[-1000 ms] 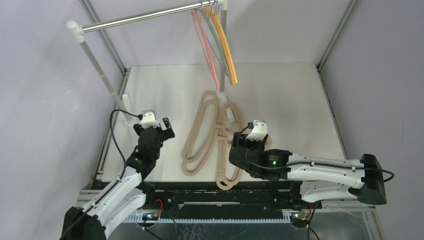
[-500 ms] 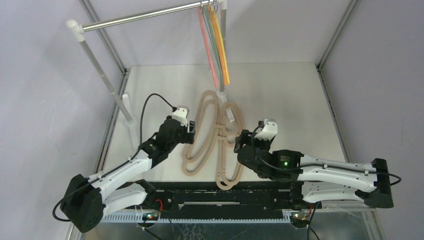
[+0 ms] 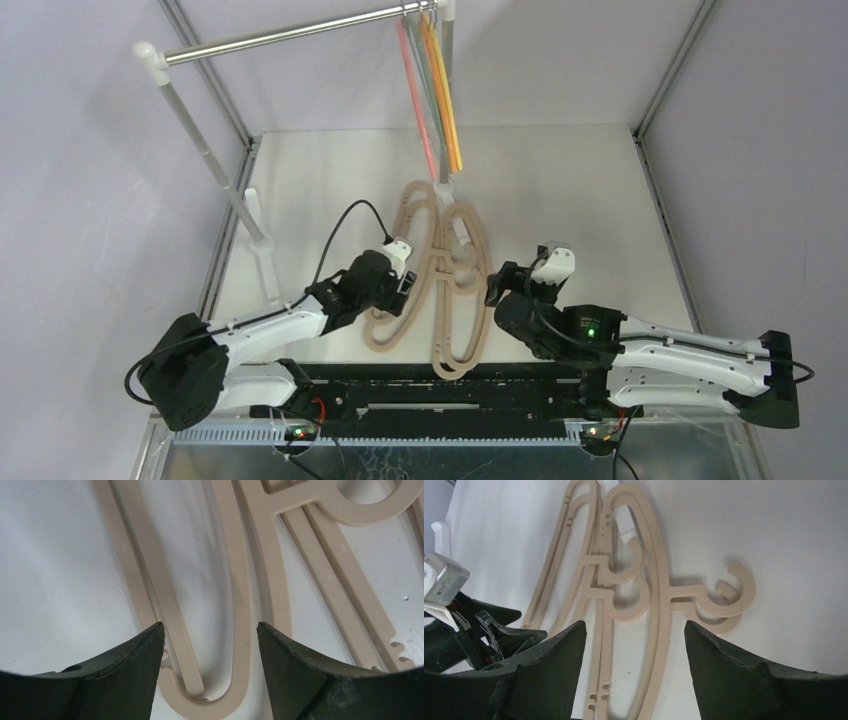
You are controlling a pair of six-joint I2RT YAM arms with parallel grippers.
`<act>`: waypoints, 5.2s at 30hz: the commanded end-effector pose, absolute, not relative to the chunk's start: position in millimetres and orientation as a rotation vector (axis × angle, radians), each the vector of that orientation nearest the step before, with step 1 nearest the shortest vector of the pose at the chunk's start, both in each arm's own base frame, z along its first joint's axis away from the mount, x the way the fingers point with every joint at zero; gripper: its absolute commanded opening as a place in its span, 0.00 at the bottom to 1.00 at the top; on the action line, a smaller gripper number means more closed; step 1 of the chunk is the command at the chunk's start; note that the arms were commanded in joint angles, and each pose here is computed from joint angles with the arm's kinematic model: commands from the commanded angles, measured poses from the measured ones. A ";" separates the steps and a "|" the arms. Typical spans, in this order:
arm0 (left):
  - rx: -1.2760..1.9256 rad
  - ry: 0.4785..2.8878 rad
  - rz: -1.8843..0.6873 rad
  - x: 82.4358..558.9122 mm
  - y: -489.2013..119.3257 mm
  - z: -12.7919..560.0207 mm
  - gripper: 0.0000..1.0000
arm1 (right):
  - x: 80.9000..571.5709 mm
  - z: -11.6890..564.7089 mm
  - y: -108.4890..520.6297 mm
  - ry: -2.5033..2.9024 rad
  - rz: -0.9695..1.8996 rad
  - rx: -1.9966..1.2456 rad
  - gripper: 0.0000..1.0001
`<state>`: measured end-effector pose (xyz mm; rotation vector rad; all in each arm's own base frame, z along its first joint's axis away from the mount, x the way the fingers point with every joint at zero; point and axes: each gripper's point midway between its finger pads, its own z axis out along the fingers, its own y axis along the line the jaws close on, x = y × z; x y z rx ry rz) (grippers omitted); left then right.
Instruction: Organize the hangers
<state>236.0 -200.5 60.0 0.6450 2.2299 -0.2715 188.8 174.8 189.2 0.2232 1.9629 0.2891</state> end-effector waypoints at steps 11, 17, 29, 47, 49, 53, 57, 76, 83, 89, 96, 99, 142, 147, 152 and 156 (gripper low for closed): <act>0.774 2.244 -0.264 244.4 -238.0 46.0 0.71 | 192.0 182.6 152.5 1.946 0.305 0.303 0.80; 0.777 2.282 -0.243 247.1 -240.7 32.7 0.69 | 191.2 179.2 141.1 1.944 0.295 0.325 0.80; 0.765 2.345 -0.235 243.6 -240.7 11.3 0.38 | 186.0 175.4 124.6 1.943 0.303 0.368 0.79; 0.609 2.197 -0.254 249.3 -225.9 113.4 0.00 | 185.2 174.8 122.2 1.939 0.308 0.376 0.79; 0.561 2.127 -0.296 249.5 -223.7 145.1 0.00 | 185.5 175.5 122.6 1.936 0.311 0.377 0.78; 0.448 2.017 -0.345 250.0 -212.4 195.2 0.00 | 185.4 176.4 123.9 1.936 0.318 0.373 0.79; 0.270 1.968 -0.369 254.8 -186.5 226.7 0.00 | 184.2 176.5 123.6 1.937 0.326 0.373 0.78; -0.089 1.520 -0.627 282.9 -144.7 386.7 0.00 | 181.9 186.0 116.1 1.904 0.352 0.390 0.76; -0.132 1.458 -0.652 319.9 -140.3 425.3 0.00 | 182.8 194.5 112.2 1.881 0.360 0.400 0.76; -0.128 1.418 -0.696 339.0 -147.9 448.5 0.00 | 184.2 194.8 109.5 1.873 0.343 0.407 0.75; -0.132 1.402 -0.751 355.5 -158.0 456.8 0.00 | 185.6 190.6 104.7 1.880 0.306 0.419 0.76; -0.148 1.399 -0.761 363.2 -159.9 458.7 0.00 | 186.5 190.4 103.0 1.880 0.296 0.420 0.76; -0.034 1.584 -0.814 420.5 -210.2 409.3 0.68 | 191.1 165.2 88.8 1.921 0.227 0.450 0.84; 0.019 1.656 -0.751 389.6 -196.7 363.2 0.86 | 191.6 162.3 89.7 1.924 0.223 0.446 0.89; 0.029 1.715 -0.698 357.9 -179.5 321.6 0.91 | 193.1 161.7 94.0 1.924 0.234 0.434 0.90; 0.053 1.757 -0.703 334.9 -174.4 293.5 0.90 | 194.9 161.9 99.0 1.927 0.246 0.429 0.90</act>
